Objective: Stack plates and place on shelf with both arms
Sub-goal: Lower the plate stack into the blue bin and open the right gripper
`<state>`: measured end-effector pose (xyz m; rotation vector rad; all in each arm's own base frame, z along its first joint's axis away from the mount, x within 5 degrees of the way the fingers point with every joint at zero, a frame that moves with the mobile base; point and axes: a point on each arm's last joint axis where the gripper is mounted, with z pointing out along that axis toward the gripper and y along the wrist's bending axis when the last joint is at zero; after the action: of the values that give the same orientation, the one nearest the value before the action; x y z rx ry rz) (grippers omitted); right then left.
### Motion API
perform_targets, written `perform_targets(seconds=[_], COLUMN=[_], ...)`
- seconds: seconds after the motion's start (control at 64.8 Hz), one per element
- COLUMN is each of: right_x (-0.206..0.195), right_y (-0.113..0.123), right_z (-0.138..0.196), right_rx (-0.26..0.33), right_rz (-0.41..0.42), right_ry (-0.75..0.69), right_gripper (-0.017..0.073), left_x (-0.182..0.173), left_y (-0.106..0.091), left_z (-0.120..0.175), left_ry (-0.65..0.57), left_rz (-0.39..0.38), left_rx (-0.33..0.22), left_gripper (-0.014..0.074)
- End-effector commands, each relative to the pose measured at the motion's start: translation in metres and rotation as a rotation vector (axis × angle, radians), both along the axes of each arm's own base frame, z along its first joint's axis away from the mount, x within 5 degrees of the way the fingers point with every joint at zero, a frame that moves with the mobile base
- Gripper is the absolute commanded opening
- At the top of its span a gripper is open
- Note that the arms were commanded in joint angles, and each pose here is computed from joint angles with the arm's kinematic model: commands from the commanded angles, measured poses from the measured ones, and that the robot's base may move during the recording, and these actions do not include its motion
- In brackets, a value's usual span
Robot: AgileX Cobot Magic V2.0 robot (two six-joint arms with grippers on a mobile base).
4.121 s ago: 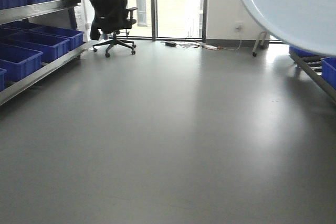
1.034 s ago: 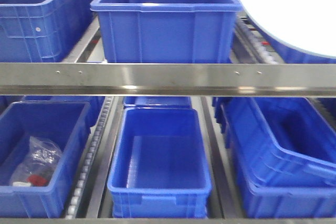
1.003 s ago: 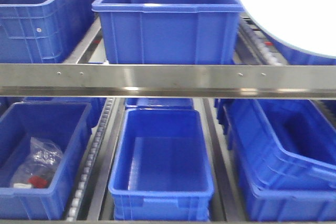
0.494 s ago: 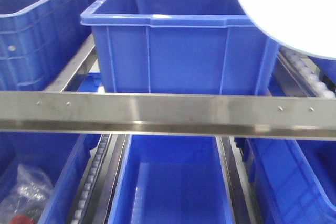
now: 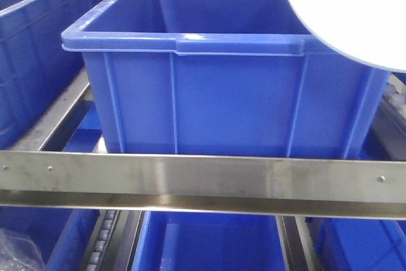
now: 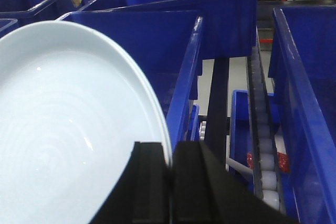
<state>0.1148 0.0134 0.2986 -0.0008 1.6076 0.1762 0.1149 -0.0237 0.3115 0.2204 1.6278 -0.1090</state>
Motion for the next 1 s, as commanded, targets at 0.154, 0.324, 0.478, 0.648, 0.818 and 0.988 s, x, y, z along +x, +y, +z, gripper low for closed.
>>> perform_targets(seconds=[0.154,0.324,0.478,0.648,0.818,0.988], right_x=[0.0,0.0,0.0,-0.001,-0.001,0.003], right_y=[-0.002,-0.002,-0.002,-0.003,-0.002,-0.002], right_z=[0.019,0.019,0.019,0.02,0.02,0.02], right_rx=[0.01,0.01,0.01,0.011,0.011,0.011], right_rz=[-0.024,-0.024,-0.024,-0.027,-0.026,-0.025], right_ry=[-0.123,-0.121,-0.121,-0.132,-0.13,-0.118], right_gripper=[0.0056,0.0056,0.0056,0.0056,0.0056,0.0056], left_x=[0.005,0.007,0.01,0.013,0.016,0.017], left_y=[0.001,0.0,-0.001,-0.001,-0.002,-0.002], left_z=[0.014,0.013,0.011,0.009,0.006,0.006], left_ry=[-0.081,-0.068,-0.055,-0.041,-0.022,-0.017], left_rz=[0.015,0.015,0.015,0.015,0.015,0.015], left_rx=[-0.019,-0.016,-0.014,-0.011,-0.007,-0.006], left_gripper=[0.0082,0.0082,0.0082,0.0082,0.0082,0.0082])
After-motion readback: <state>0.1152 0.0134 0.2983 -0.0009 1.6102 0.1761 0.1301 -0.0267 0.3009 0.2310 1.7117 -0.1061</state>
